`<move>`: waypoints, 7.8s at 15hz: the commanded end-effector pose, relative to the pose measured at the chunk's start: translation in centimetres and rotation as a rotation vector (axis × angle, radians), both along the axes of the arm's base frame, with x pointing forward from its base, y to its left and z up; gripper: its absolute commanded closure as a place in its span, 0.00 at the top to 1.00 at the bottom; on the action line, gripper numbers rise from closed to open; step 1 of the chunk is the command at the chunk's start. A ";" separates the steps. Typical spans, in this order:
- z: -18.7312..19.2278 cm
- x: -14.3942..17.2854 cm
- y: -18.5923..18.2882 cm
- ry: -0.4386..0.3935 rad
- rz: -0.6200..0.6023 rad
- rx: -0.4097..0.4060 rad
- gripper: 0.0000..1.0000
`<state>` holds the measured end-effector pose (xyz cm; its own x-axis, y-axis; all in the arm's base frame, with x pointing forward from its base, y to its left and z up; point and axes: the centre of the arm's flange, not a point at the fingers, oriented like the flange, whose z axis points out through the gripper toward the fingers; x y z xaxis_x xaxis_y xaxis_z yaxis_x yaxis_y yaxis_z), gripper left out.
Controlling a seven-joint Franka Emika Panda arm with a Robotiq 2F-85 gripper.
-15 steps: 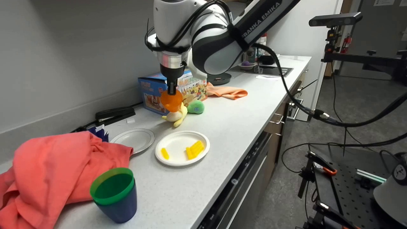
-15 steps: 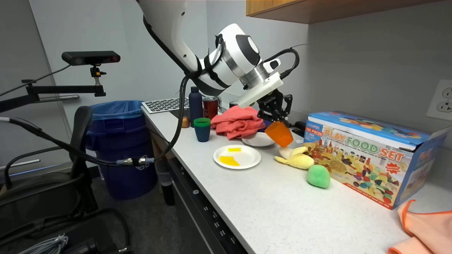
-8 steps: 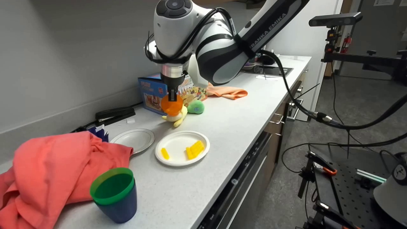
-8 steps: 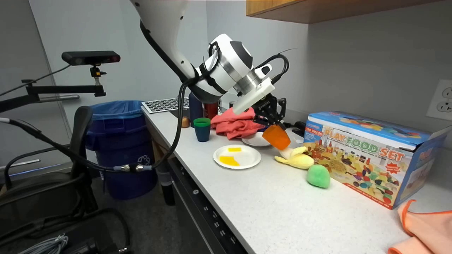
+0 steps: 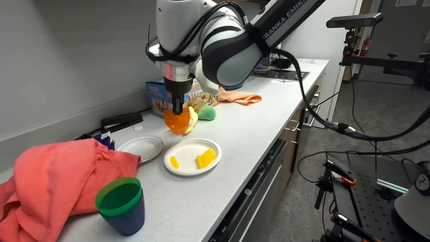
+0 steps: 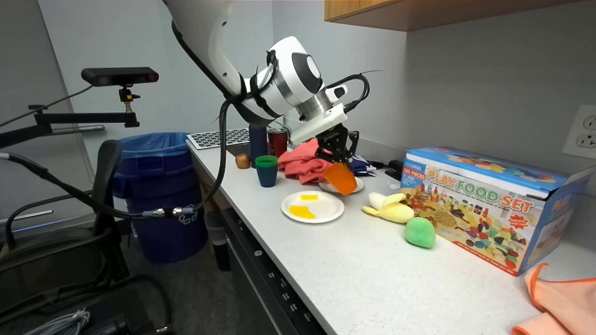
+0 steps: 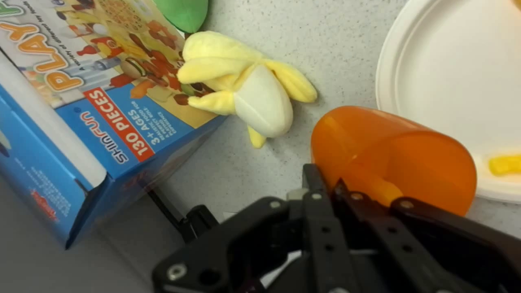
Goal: Remove the fries from the cup and put them on the plate
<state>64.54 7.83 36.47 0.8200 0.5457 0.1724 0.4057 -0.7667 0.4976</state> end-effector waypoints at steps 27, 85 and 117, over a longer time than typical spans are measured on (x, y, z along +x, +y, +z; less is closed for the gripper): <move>4.4 -2.6 -0.2 -0.012 -0.031 0.071 0.04; -2.6 -11.4 5.0 -0.434 0.364 -0.768 0.01; -3.5 -11.4 2.6 -0.393 0.437 -0.845 0.01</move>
<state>52.42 11.32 31.19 0.4631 0.8599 -0.2149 0.1469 0.1646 0.9754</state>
